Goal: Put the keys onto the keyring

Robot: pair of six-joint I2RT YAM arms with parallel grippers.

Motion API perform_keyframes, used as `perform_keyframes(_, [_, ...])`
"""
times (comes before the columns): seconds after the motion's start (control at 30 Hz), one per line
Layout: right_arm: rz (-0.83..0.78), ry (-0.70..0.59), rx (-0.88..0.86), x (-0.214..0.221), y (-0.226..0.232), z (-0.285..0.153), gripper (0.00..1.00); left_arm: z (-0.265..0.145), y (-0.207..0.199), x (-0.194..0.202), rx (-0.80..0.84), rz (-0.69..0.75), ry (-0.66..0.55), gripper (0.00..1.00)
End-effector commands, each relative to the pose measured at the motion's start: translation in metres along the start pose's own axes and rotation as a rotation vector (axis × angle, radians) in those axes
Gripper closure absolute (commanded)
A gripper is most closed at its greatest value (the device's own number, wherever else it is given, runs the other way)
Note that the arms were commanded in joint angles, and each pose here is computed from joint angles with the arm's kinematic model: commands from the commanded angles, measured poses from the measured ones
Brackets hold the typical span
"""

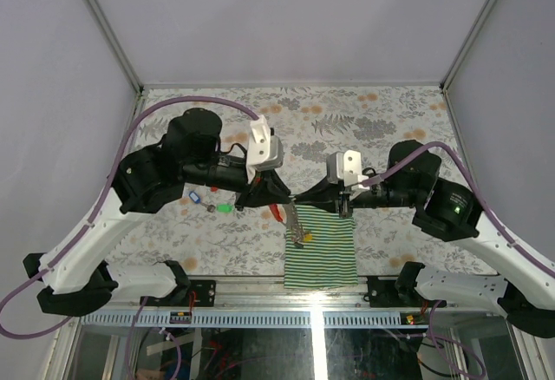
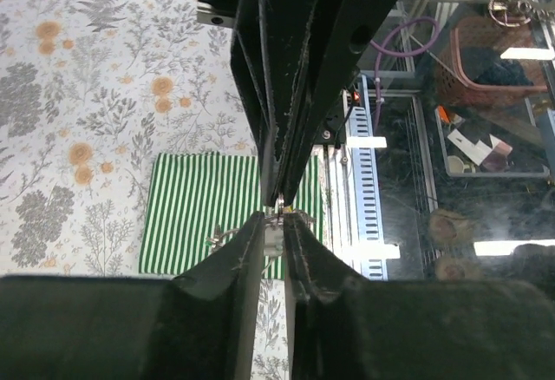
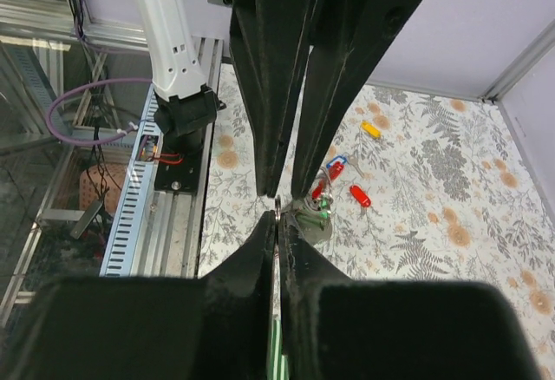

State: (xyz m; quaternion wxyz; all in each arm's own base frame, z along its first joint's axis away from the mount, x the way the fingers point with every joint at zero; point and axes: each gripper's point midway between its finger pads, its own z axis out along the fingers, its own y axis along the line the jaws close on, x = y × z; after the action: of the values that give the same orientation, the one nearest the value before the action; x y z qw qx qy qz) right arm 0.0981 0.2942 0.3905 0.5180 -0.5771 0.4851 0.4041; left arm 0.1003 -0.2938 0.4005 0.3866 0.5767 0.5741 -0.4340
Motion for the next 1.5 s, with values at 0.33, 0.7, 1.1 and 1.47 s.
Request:
perform_keyframes(0.33, [0.025,-0.464,0.038,-0.076,0.006,-0.016,1.00,-0.062,0.005,-0.045,-0.321,-0.046,-0.346,0.44])
perform_keyframes(0.7, [0.020,-0.607,0.025,-0.102,0.014,-0.034,1.00,-0.064,0.012,-0.034,-0.376,-0.089,-0.429,0.20])
perform_keyframes(1.1, [0.014,-0.677,0.087,-0.113,0.007,-0.045,1.00,-0.038,0.003,-0.042,-0.228,-0.091,-0.545,0.21])
perform_keyframes(1.47, [0.008,-0.701,0.091,-0.117,0.005,-0.046,1.00,-0.023,-0.004,-0.043,-0.127,-0.083,-0.566,0.43])
